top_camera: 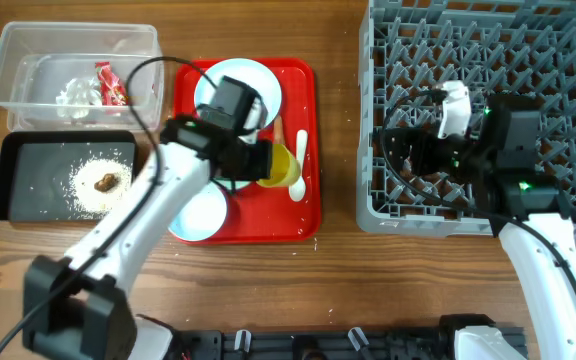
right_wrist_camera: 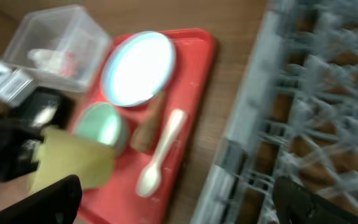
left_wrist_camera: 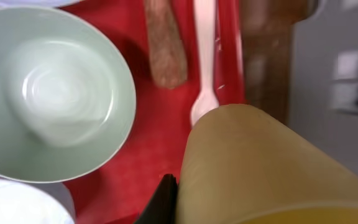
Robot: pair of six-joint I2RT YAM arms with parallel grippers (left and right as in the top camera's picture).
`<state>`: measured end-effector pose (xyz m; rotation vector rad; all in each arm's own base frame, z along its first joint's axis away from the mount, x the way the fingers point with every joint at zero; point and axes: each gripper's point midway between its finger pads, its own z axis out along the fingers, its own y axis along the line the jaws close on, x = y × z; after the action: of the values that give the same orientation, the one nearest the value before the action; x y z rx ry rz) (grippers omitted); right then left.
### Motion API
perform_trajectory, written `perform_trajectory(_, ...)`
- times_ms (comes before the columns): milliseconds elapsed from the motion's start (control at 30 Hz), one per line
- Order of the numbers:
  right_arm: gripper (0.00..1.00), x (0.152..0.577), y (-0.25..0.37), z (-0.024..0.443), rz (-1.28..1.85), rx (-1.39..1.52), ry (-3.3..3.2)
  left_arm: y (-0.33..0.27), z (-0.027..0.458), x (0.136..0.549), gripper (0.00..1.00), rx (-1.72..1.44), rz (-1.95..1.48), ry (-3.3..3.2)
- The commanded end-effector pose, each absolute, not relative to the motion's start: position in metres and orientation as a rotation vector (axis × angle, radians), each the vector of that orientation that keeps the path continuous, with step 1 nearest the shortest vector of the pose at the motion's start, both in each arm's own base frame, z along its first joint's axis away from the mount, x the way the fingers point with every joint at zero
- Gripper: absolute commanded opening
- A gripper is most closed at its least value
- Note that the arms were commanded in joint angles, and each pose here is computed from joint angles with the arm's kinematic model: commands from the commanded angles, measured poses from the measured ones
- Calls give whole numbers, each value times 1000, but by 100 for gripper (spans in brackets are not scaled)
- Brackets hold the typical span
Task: Sort waste into correct bins and load items into the dishwasher rack
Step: 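Lift the yellow cup with the left gripper and hand it to the right gripper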
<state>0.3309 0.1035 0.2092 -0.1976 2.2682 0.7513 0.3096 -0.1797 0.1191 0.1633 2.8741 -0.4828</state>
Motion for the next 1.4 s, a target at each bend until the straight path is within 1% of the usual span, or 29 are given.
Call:
perform_trajectory(0, 100, 325, 148, 230, 1107, -344, 2162, -197, 175, 314, 4, 113, -1102, 2733)
perform_trajectory(33, 100, 325, 158, 233, 1184, -404, 2119, -198, 190, 315, 4, 109, -1271, 2671)
perform_trajectory(100, 100, 320, 188, 242, 1370, -576, 1995, -197, 216, 317, 4, 117, -1500, 2554)
perform_trajectory(200, 100, 322, 215, 246, 1556, -673, 1898, -197, 250, 315, 4, 185, -1754, 2386)
perform_trajectory(300, 100, 320, 241, 252, 1645, -766, 1812, -202, 270, 307, 4, 266, -1900, 2283)
perform_trajectory(433, 99, 312, 260, 267, 1659, -854, 1718, -203, 275, 304, 4, 250, -1953, 2278)
perform_trajectory(533, 100, 307, 265, 269, 1666, -879, 1705, -203, 274, 304, 4, 246, -1955, 2281)
perform_trajectory(600, 98, 304, 267, 272, 1664, -910, 1672, -203, 274, 303, 4, 246, -1956, 2282)
perform_trajectory(733, 89, 305, 267, 287, 1659, -923, 1613, -203, 274, 302, 4, 236, -1961, 2290)
perform_trajectory(767, 84, 305, 267, 290, 1661, -923, 1604, -203, 274, 302, 4, 236, -1961, 2290)
perform_trajectory(800, 81, 303, 267, 292, 1661, -940, 1590, -203, 274, 302, 4, 236, -1961, 2290)
perform_trajectory(1067, 68, 285, 286, 292, 1685, -1017, 1554, -203, 274, 302, 4, 236, -1960, 2290)
perform_trajectory(1133, 58, 285, 286, 292, 1684, -1017, 1553, -203, 274, 302, 4, 236, -1961, 2290)
perform_trajectory(1167, 51, 286, 286, 292, 1683, -1015, 1553, -203, 274, 302, 4, 236, -1961, 2290)
perform_trajectory(1233, 50, 286, 286, 292, 1680, -1016, 1550, -203, 274, 302, 4, 236, -1960, 2291)
perform_trajectory(1300, 48, 286, 286, 292, 1679, -1016, 1550, -205, 274, 301, 6, 242, -1962, 2292)
perform_trajectory(1367, 44, 291, 281, 292, 1667, -1002, 1552, -207, 274, 300, 16, 252, -1966, 2295)
